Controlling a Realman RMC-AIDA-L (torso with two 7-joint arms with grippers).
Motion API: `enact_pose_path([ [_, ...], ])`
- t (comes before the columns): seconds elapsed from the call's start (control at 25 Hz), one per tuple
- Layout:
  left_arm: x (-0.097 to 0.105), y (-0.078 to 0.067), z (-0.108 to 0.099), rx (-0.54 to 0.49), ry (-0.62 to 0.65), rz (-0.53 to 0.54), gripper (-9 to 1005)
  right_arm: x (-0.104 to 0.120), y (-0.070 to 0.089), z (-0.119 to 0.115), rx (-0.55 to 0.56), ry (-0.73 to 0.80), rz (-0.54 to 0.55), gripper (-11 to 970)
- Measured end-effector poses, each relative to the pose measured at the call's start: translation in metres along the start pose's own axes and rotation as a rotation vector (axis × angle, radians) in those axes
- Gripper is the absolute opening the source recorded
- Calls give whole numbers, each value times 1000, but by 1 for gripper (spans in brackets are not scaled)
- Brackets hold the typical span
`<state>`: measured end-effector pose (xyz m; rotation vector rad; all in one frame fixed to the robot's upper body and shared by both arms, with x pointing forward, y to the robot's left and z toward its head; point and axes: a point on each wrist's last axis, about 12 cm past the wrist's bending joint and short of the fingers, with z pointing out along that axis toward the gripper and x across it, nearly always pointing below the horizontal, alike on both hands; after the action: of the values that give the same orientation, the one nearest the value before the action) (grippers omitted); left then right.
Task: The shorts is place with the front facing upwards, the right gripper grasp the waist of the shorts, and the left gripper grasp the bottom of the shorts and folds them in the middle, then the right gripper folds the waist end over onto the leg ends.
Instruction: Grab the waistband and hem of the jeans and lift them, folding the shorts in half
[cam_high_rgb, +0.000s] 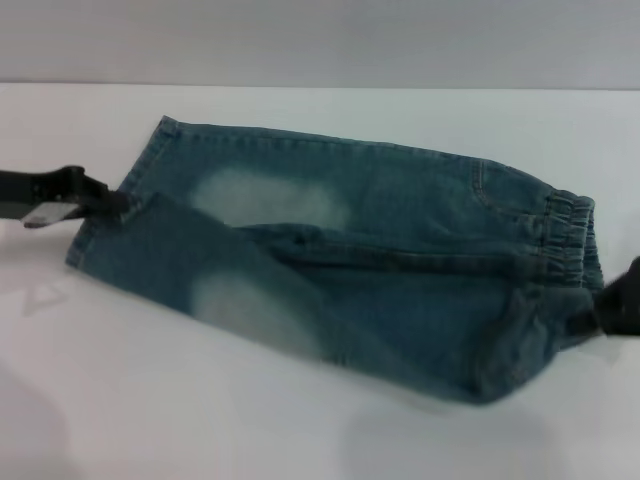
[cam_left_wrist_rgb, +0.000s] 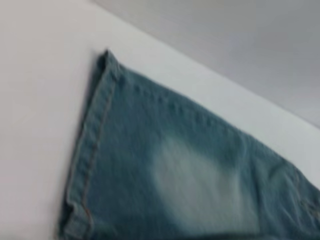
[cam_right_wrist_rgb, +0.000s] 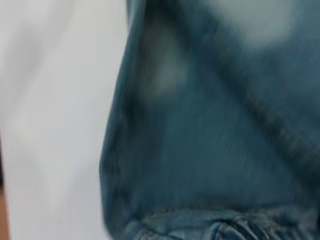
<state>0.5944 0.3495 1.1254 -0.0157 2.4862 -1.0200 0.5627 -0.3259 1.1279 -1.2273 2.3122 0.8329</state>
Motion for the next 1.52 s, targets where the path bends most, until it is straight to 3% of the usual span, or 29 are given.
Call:
enact_pose_path([
  [0.24,-13,3,1,-37,-114,5,84,33,-9,-12,81,-390,122,9],
  [0.4,-23,2,4,-52,-188,25,86,47,-12,1,166,-512,203,13],
  [0.72,-35,-1,17,-97,-293,88,88,58,-14,33,273,-593,302,20],
  [1.08,-39,-5,37,-179,-333,155,91,57,-24,39,365,-719,379,28],
  [1.52,-44,-15,55,-242,-340,230,95,47,-32,53,450,-761,434,38],
])
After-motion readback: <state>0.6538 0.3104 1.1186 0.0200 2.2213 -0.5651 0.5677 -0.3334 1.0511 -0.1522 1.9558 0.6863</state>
